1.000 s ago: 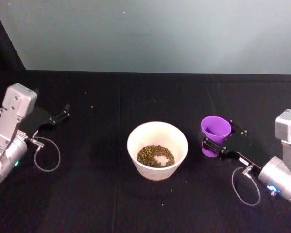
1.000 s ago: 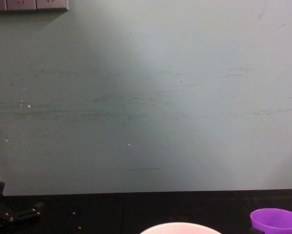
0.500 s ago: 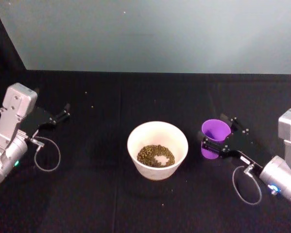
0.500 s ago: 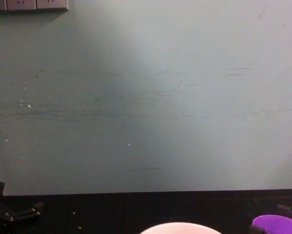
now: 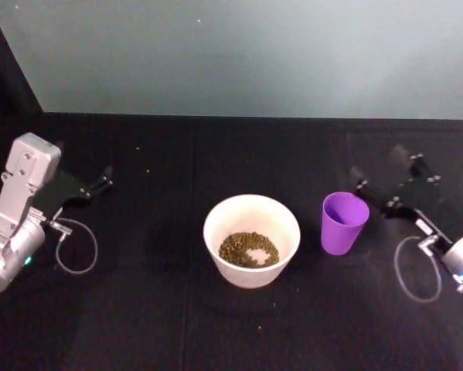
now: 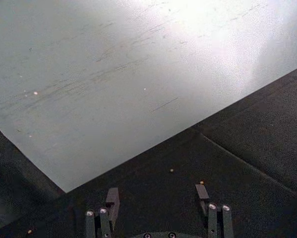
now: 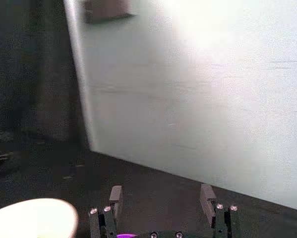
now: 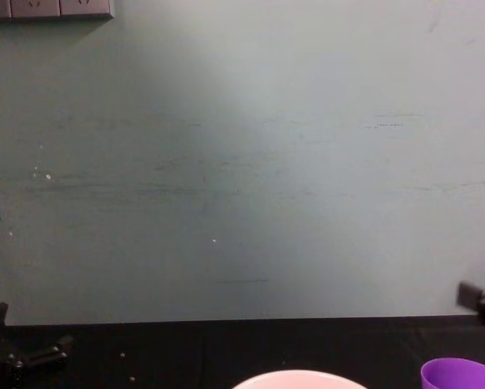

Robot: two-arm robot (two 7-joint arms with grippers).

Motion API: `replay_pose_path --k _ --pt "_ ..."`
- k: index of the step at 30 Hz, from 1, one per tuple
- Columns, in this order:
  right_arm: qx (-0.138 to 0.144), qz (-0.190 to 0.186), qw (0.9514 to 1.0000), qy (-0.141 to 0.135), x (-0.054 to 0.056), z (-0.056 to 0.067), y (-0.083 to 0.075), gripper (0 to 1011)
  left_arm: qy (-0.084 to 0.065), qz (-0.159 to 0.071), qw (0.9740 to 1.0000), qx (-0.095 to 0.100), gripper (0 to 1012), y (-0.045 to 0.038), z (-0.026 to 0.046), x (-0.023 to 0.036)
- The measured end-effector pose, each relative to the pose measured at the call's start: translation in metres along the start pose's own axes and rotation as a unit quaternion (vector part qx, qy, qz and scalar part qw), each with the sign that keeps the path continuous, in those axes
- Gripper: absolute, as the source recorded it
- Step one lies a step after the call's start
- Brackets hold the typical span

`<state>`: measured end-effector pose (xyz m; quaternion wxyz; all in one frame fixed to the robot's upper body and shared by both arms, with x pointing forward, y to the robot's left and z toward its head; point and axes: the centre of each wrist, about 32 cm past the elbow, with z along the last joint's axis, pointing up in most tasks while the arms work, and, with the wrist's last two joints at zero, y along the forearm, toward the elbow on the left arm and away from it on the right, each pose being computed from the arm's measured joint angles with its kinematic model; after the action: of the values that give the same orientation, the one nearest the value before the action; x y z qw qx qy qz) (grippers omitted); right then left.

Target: Pick up the cup and pour the mung beans from the cup into the bowl.

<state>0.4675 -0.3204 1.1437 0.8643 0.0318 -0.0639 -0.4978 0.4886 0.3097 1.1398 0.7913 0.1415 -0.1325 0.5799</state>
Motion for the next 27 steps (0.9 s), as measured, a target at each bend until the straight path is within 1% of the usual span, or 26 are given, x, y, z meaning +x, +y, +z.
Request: replay_pose_path --k 4,5,6,7,8,9,10,14,18,20,23,27 --pt "-0.007 -0.055 0.9983 -0.018 -0.002 0.005 -0.003 1000 0.000 0.000 1.0000 0.000 1000 0.0000 0.0000 0.0000" --pt "-0.010 -0.082 0.9961 -0.029 -0.004 0.005 -0.003 1002 0.000 0.000 1.0000 0.000 1000 0.0000 0.0000 0.0000" --pt "-0.012 -0.093 0.9950 -0.033 -0.004 0.005 -0.004 1000 0.000 0.000 1.0000 0.000 1000 0.0000 0.0000 0.0000" --pt "-0.014 -0.117 0.9922 -0.041 -0.004 0.004 -0.004 1002 0.000 0.000 1.0000 0.000 1000 0.0000 0.0000 0.0000" --pt "-0.015 -0.127 0.9908 -0.043 -0.004 0.003 -0.004 1002 0.000 0.000 1.0000 0.000 1000 0.0000 0.0000 0.0000" --pt "-0.018 -0.145 0.9881 -0.046 -0.004 0.001 -0.004 1000 0.000 0.000 1.0000 0.000 1000 0.0000 0.0000 0.0000" --pt "-0.019 -0.152 0.9870 -0.048 -0.003 0.000 -0.004 1000 0.000 0.000 1.0000 0.000 1000 0.0000 0.0000 0.0000" --pt "-0.023 -0.177 0.9824 -0.053 -0.002 -0.006 -0.003 1002 0.000 0.000 1.0000 0.000 1000 0.0000 0.0000 0.0000" --pt "-0.025 -0.188 0.9803 -0.056 0.000 -0.011 -0.002 1000 0.000 0.000 1.0000 0.000 1000 0.0000 0.0000 0.0000" --pt "-0.026 -0.190 0.9798 -0.057 0.001 -0.013 -0.002 1000 0.000 0.000 1.0000 0.000 1000 0.0000 0.0000 0.0000" --pt "-0.025 -0.185 0.9809 -0.056 0.003 -0.015 -0.003 1000 0.000 0.000 1.0000 0.000 1000 0.0000 0.0000 0.0000" --pt "-0.025 -0.184 0.9810 -0.056 0.003 -0.014 -0.002 1002 0.000 0.000 1.0000 0.000 1000 0.0000 0.0000 0.0000"
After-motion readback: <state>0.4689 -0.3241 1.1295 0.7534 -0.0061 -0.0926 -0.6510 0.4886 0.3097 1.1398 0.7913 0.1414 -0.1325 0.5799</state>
